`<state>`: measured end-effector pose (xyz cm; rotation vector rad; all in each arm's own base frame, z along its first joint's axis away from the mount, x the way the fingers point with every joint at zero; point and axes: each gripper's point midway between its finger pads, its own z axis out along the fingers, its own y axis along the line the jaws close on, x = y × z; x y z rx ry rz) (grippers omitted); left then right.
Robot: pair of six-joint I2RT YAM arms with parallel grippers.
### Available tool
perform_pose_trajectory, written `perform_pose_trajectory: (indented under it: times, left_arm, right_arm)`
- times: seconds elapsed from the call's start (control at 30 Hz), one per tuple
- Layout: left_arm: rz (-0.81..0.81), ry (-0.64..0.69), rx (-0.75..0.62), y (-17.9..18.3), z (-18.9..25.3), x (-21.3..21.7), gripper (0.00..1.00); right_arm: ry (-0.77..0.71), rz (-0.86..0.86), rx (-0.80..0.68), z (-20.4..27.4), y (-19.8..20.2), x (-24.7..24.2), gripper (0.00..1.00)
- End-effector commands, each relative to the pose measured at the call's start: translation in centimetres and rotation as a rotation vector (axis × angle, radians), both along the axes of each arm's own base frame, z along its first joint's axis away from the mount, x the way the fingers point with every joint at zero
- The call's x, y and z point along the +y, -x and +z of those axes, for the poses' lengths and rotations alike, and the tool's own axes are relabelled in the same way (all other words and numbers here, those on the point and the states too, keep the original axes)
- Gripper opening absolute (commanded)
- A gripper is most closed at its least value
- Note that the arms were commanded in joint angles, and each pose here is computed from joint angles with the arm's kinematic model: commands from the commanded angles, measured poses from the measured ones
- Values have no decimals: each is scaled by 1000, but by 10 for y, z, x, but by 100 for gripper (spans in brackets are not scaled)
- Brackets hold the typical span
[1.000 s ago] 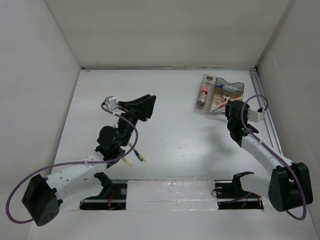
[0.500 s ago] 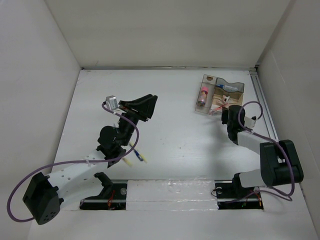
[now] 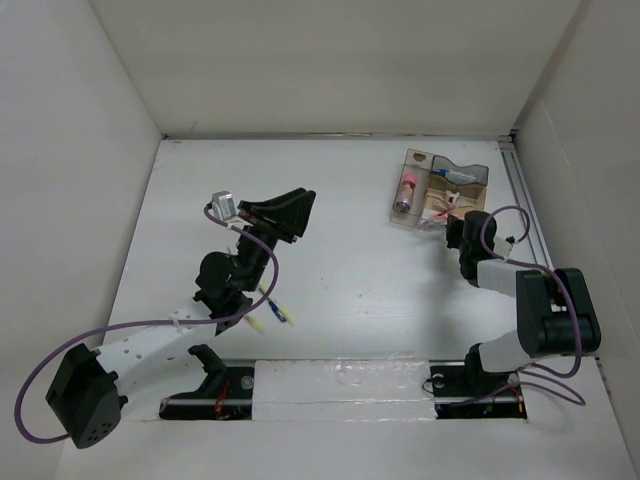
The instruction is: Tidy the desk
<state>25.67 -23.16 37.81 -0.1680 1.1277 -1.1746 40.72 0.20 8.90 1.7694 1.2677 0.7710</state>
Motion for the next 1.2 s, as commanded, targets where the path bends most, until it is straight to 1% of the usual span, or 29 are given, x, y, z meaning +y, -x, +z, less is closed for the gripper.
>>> perform_pose_trajectory:
  times: [0.0,0.03,0.07,0.2,0.33,0.43,0.53,0.63,0.7,0.77,0.83,0.87,0.9,0.93,0.97,1.0,1.07,1.1,1.13,1.17]
  left_arm:
    - [-12,63,-78,7,32,4,40]
    - [-12,62,-77,7,31,4,40]
    - [-18,64,-71,7,29,3,40]
    - [-28,59,-86,8,33,1,39]
    - [-38,58,-81,8,30,-1,39]
    - [-35,44,-77,6,29,-4,39]
    - [-42,60,-77,7,29,-3,39]
    - [-46,44,-73,5,27,-7,39]
    - [-51,43,-69,5,25,-8,39]
    - [-59,54,-70,8,24,-9,39]
    - [-68,52,-79,9,26,-11,38]
    - [-70,52,-83,9,28,-11,38]
    - [-73,48,-87,11,28,-11,37]
    - [-76,53,-88,13,28,-9,37]
    - [-79,63,-91,15,29,-8,37]
    - [-82,69,-98,17,31,-6,37]
    - [-87,84,-127,25,42,0,37]
    - [-88,89,-138,28,46,2,37]
    - [-91,102,-159,35,53,8,37]
    - [-92,103,-167,38,54,10,37]
  right_arm:
    - [-12,-3,-106,31,-18,-2,6]
    - [-8,1,-103,30,-19,-1,8]
    - [-7,9,-108,31,-20,0,16]
    - [0,20,-119,32,-22,-1,26]
    - [23,36,-145,40,-23,-3,31]
    - [47,34,-170,52,-22,-4,36]
    - [81,60,-196,67,-21,-2,37]
    - [121,69,-220,82,-18,-3,38]
    - [133,101,-235,88,-16,2,37]
    - [164,155,-265,101,-12,18,35]
    - [222,196,-306,117,-6,30,32]
    - [244,220,-322,122,-5,38,24]
    - [259,272,-340,128,-3,55,22]
    - [307,311,-357,136,-3,65,19]
    - [327,347,-376,142,-3,75,12]
    - [342,414,-393,147,0,97,8]
    - [420,499,-424,159,-2,123,0]
    - [437,544,-432,162,-1,137,0]
    - [472,619,-445,163,4,163,0]
    - [493,660,-475,175,4,180,0]
